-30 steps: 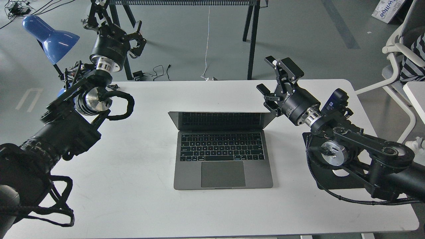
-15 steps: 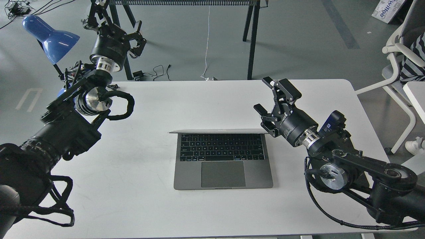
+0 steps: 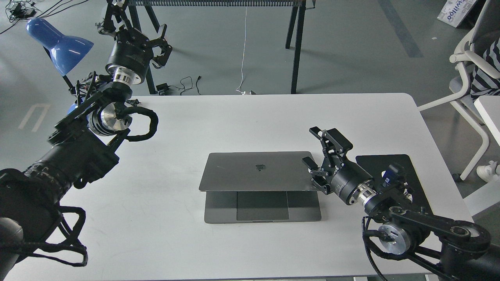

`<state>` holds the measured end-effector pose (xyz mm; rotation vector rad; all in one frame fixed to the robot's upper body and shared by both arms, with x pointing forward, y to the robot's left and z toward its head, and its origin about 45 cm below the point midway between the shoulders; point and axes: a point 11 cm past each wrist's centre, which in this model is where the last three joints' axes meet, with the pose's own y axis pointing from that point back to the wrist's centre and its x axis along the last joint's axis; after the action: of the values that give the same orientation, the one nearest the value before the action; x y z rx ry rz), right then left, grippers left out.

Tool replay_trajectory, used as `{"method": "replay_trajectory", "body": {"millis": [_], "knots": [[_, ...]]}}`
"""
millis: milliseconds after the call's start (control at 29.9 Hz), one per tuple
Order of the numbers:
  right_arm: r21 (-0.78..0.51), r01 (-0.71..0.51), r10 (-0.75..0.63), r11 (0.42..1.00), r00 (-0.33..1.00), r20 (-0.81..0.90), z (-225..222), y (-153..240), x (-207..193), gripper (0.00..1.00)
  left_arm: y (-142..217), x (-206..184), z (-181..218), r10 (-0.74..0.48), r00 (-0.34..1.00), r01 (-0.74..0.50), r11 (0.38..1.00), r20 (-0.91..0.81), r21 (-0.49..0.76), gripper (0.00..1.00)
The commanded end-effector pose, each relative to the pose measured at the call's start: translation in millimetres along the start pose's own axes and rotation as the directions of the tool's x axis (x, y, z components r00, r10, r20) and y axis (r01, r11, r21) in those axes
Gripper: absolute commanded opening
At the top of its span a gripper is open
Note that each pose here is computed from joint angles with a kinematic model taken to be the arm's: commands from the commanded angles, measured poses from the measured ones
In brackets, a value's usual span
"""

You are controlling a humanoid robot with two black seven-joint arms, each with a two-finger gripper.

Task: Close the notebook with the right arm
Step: 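Push the laptop screen down toward the keyboard with the right gripper, then press the lid fully shut with the right gripper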

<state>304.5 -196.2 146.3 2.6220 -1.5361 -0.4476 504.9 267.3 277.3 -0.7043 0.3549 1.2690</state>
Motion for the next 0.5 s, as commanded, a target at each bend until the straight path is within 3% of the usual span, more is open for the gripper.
{"method": "replay_trajectory", "body": {"millis": [0, 301, 468], "knots": [[0.003, 0.02, -0.02, 1.0, 1.0, 0.008, 0.5, 6.1, -6.5, 0.99, 0.0, 0.0, 0.0, 0.0, 1.0, 0.0, 1.0, 0.0, 0.0, 1.0], [0.007, 0.065, -0.065, 0.998, 0.997, -0.031, 2.3, 13.9, -16.2, 0.99, 0.0, 0.0, 0.0, 0.0, 1.0, 0.0, 1.0, 0.0, 0.0, 1.0], [-0.031, 0.059, -0.061, 0.998, 0.996, -0.072, 8.8, 27.5, -2.8, 0.99, 0.0, 0.0, 0.0, 0.0, 1.0, 0.0, 1.0, 0.0, 0.0, 1.0]]}}
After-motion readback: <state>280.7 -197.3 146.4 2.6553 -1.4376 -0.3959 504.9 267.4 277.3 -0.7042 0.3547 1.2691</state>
